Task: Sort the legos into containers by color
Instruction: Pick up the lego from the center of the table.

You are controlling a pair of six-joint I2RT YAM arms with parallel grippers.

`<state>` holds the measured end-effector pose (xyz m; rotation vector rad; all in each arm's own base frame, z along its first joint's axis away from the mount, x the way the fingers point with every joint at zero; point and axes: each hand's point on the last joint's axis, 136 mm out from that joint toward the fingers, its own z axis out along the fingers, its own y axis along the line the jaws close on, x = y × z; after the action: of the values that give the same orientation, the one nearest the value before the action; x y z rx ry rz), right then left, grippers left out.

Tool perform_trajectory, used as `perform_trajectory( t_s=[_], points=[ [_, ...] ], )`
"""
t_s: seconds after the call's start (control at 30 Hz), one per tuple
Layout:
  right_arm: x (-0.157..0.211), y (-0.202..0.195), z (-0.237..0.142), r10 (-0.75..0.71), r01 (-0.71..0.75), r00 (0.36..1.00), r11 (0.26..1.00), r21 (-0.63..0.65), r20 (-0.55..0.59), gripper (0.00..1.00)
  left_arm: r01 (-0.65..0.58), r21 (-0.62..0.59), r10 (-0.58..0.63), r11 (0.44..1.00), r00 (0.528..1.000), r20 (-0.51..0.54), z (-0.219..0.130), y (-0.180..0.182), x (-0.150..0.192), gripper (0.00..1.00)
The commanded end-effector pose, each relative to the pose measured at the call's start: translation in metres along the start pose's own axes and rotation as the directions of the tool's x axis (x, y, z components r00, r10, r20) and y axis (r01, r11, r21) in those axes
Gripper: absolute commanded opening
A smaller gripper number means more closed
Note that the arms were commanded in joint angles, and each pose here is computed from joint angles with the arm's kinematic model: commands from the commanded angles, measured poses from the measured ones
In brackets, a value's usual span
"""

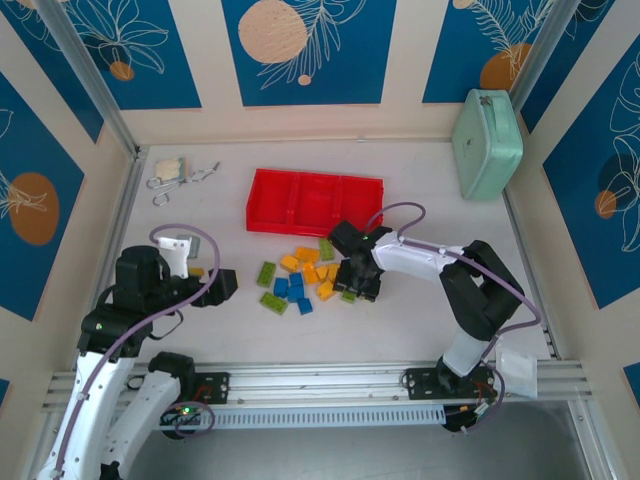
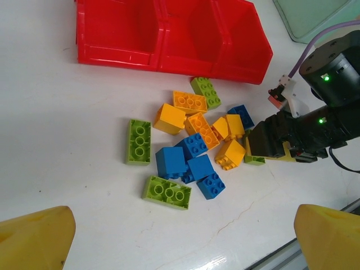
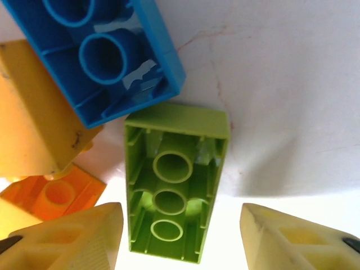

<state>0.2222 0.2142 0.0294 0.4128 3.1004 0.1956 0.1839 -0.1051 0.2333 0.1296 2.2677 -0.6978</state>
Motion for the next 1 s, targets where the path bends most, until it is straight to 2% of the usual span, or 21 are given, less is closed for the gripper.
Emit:
perform_trajectory(
  t_s=[0.0, 0.1, 0.47, 0.6, 0.8, 0.97],
  points=[
    [-0.001, -0.017, 0.001, -0.014, 0.014, 1.0, 0.998, 0.063, -0.002, 0.55, -0.018, -0.008, 0.018, 1.0, 0.999, 0.027, -0.002, 0.0, -0.003, 0.99],
    [-0.004, -0.02, 0.002, -0.023, 0.023, 1.0, 0.997, 0.069, -0.005, 0.52, -0.017, -0.008, 0.017, 1.0, 0.999, 0.027, -0.002, 0.001, -0.003, 0.99],
    [-0.003, -0.02, 0.013, -0.125, 0.124, 0.992, 0.977, 0.171, -0.001, 0.52, -0.009, -0.039, 0.01, 0.999, 0.999, 0.031, -0.003, 0.006, -0.003, 0.99],
    [-0.006, -0.017, 0.004, -0.181, 0.174, 0.983, 0.965, 0.196, 0.023, 0.41, -0.007, -0.043, 0.008, 0.999, 1.0, 0.03, -0.003, 0.006, -0.003, 0.99],
    [-0.009, -0.002, -0.032, -0.281, 0.262, 0.956, 0.946, 0.191, 0.082, 0.24, -0.004, -0.046, 0.006, 0.999, 1.0, 0.031, -0.003, 0.007, -0.004, 0.99],
    [-0.022, 0.026, -0.082, -0.328, 0.312, 0.924, 0.944, 0.105, 0.199, 0.22, -0.002, -0.051, 0.003, 0.999, 1.0, 0.028, -0.002, 0.008, -0.004, 0.99]
  ],
)
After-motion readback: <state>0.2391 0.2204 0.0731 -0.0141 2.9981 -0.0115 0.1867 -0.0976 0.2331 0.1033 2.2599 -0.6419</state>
